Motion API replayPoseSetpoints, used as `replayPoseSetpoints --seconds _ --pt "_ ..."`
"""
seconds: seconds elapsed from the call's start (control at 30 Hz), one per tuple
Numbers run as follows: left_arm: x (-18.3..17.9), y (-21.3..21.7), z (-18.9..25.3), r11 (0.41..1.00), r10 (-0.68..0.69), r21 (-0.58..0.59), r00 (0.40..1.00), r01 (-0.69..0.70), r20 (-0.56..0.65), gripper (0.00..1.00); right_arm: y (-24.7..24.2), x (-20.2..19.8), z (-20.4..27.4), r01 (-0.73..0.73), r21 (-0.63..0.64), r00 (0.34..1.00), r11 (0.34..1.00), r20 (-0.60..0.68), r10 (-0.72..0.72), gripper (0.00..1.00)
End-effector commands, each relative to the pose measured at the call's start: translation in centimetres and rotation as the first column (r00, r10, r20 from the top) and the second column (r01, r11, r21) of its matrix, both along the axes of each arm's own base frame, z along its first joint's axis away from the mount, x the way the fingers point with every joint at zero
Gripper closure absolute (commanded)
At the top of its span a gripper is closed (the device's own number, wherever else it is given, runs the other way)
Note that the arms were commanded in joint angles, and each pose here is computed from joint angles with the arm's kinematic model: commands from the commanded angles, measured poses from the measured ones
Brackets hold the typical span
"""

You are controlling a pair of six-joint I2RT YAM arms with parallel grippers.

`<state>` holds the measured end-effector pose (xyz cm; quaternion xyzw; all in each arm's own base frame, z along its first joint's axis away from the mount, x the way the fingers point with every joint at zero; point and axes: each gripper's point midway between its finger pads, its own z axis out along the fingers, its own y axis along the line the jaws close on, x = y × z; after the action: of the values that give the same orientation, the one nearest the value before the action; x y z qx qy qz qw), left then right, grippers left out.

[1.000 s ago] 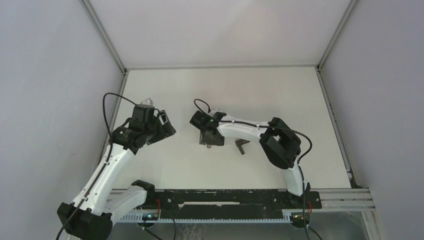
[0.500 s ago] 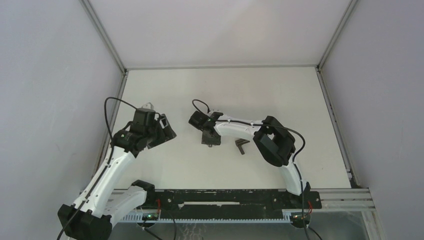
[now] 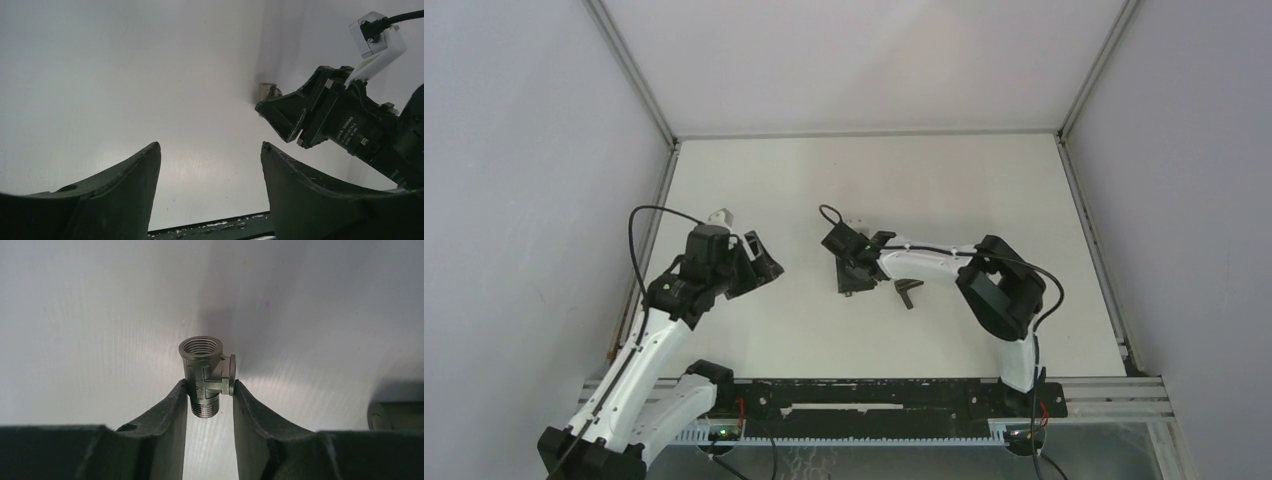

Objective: Install the water faucets

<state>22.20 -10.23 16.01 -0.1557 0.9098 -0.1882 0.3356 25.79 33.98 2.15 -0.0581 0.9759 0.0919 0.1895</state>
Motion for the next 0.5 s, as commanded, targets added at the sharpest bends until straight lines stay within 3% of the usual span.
replayPoseSetpoints --seconds 0.0,0.2,0.47 --pt "0.4 -2.3 2.3 0.989 -0.077 -0.117 0.992 0.089 0.1 0.23 1.9 -0.3 4.9 -0.21 0.16 0.972 0.964 0.14 0.189 0.69" --pt "0.0 -6.2 2.5 0.924 -0.222 -0.286 0.965 0.254 0.14 0.21 2.4 -4.3 8.2 -0.45 0.312 0.89 0.837 0.229 0.393 0.69" --pt "-0.3 -9.5 2.1 0.822 -0.348 -0.436 0.929 0.368 0.127 0.2 3.0 -7.4 13.5 -0.589 0.455 0.808 0.667 0.336 0.484 0.69"
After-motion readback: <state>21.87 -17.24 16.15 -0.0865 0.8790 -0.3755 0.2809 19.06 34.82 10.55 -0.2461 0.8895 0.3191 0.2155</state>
